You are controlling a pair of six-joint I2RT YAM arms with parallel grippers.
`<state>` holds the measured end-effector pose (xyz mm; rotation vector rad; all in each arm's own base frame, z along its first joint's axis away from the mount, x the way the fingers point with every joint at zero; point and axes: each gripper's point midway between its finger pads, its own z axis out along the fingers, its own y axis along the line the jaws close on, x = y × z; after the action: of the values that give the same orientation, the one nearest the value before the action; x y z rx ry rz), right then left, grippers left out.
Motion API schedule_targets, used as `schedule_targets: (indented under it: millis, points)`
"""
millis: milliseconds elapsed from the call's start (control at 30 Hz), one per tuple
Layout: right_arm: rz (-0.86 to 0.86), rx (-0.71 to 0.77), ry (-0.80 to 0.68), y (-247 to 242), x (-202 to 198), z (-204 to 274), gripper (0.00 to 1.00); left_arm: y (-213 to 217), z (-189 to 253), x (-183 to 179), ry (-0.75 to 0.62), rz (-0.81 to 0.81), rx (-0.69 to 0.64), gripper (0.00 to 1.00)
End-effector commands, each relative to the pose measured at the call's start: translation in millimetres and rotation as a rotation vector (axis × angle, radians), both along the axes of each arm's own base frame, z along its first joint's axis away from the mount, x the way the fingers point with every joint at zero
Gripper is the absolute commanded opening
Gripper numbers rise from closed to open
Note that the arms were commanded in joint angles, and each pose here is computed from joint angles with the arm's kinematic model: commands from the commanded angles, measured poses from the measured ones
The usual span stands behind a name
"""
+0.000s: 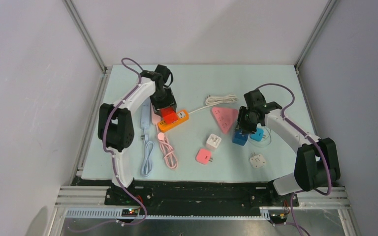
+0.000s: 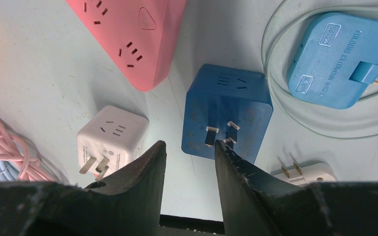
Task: Insert the plug
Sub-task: Insert the plug into the socket.
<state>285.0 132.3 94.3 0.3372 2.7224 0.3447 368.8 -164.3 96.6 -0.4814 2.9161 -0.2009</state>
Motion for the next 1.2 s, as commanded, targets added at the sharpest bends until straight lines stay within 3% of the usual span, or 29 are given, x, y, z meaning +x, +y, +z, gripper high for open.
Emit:
schedule_targets:
  millis: [0, 267, 567, 767, 1167]
  points:
    - [0.006, 0.001, -0.001, -0.9, 0.8, -1.9, 0.45, 2.9, -5.6, 2.1, -0.019, -0.005, 0.052, 0.0]
    - [-0.005, -0.009, 0.007, -3.3, 0.1, -6.1, 0.45, 1.8, -10.1, -11.1, -0.029, 0.08, 0.128, 0.0]
    - [-0.019, -0.011, 0.002, -6.7, 1.1, -4.9, 0.45, -25.3, -15.7, -27.1, 0.028, 0.181, 0.055, 0.0]
    - [-0.033, -0.017, 0.0, -10.7, 1.2, -3.5, 0.45, -16.1, -14.4, -22.4, -0.006, 0.275, 0.094, 0.0]
    - [-0.045, -0.034, 0.001, -16.0, -0.2, -3.1, 0.45, -1.2, -41.2, -20.2, -0.025, 0.154, 0.277, 0.0]
